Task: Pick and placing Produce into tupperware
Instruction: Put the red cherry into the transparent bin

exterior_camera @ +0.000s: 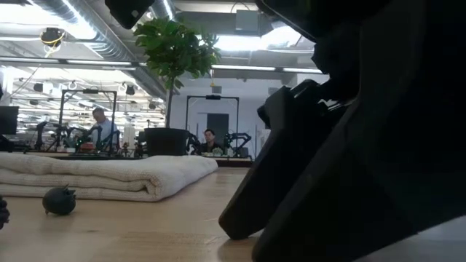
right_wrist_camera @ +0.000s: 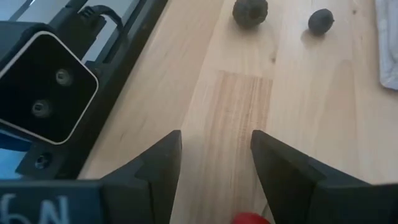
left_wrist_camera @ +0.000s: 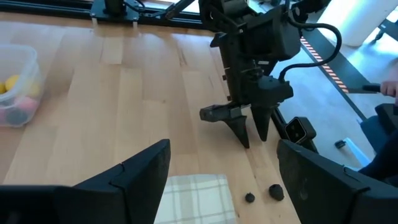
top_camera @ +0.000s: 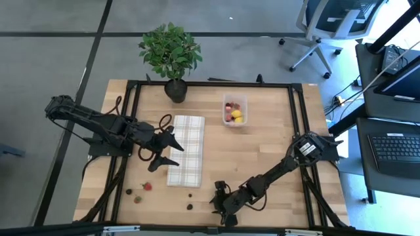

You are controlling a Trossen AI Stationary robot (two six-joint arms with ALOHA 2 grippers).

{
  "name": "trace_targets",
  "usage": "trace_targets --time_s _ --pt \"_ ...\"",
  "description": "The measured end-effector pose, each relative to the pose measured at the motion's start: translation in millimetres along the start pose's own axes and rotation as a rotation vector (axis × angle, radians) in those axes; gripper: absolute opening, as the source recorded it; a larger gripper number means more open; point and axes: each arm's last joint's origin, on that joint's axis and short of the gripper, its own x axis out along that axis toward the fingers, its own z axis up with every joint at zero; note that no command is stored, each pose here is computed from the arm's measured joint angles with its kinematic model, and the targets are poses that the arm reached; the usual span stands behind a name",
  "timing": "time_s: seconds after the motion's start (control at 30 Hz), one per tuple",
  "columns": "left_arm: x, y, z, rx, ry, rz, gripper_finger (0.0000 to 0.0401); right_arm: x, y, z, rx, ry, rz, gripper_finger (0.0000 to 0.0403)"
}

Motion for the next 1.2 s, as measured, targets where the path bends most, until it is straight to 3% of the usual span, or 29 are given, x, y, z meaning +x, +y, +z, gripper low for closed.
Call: trace_targets --time_s 0.6,1.0,1.2 --pt "0.0 0.3 -0.1 0.000 0.000 0.010 0.0284 -0.9 -6.3 -19.0 0.105 0.019 -0.008 0.0193" --pt "0.0 1.4 0.0 0.000 -0.008 0.047 0.0284 -0.5 -8.9 -20.2 0.113 0.015 -0.048 0.0065" --pt "0.0 1.4 0.0 0.000 -0.008 0.047 0.0284 -0.6 -9.4 -20.2 0.160 0.010 -0.049 0.0038"
